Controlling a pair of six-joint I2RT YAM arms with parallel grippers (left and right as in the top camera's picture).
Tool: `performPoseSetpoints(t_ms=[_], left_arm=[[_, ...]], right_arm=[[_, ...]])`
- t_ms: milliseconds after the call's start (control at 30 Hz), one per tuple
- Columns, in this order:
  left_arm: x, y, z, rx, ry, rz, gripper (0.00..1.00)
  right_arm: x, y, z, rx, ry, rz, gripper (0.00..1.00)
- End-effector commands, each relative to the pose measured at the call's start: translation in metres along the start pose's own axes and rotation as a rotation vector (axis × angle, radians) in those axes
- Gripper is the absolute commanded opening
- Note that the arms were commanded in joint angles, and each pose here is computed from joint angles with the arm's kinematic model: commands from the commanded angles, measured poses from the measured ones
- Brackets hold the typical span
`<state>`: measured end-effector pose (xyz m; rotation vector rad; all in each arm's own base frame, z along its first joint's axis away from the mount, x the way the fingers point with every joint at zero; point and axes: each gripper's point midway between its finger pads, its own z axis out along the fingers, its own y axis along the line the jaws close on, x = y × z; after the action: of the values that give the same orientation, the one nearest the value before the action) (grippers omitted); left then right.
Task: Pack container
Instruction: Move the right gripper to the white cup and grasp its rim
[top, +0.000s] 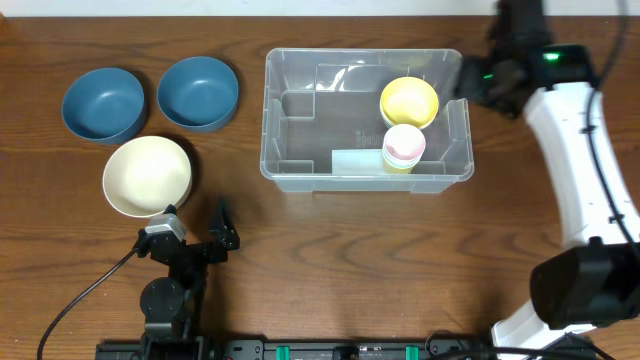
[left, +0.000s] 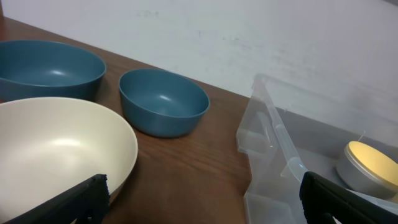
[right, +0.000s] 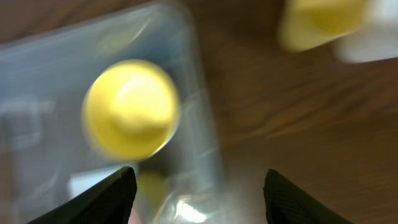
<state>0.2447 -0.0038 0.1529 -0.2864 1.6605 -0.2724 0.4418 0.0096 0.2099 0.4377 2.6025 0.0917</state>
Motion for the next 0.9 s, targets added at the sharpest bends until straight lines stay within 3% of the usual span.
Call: performPoseSetpoints(t_ms=[0,200,433,867], left_arm=[[0.014,0.010,0.001,-0.043,0.038,0.019,0.98],[0.014,0.010,0.001,-0.043,0.038,0.019,0.98],[0.014,0.010,0.001,-0.043,0.038,0.019,0.98],[0.014,0.010,0.001,-0.044,0.038,0.019,0.98]], right_arm=[[-0.031,-0.047,-0.012,0.064,-0.095,0.127,0.67],[-0.056,-0.098,-0.008,0.109,-0.163,0.234,0.64],[-0.053,-0.150,0.029,0.184,-0.103,0.318,0.62],[-0.052,-0.196,0.090,0.230,-0.067,0.385,0.61]])
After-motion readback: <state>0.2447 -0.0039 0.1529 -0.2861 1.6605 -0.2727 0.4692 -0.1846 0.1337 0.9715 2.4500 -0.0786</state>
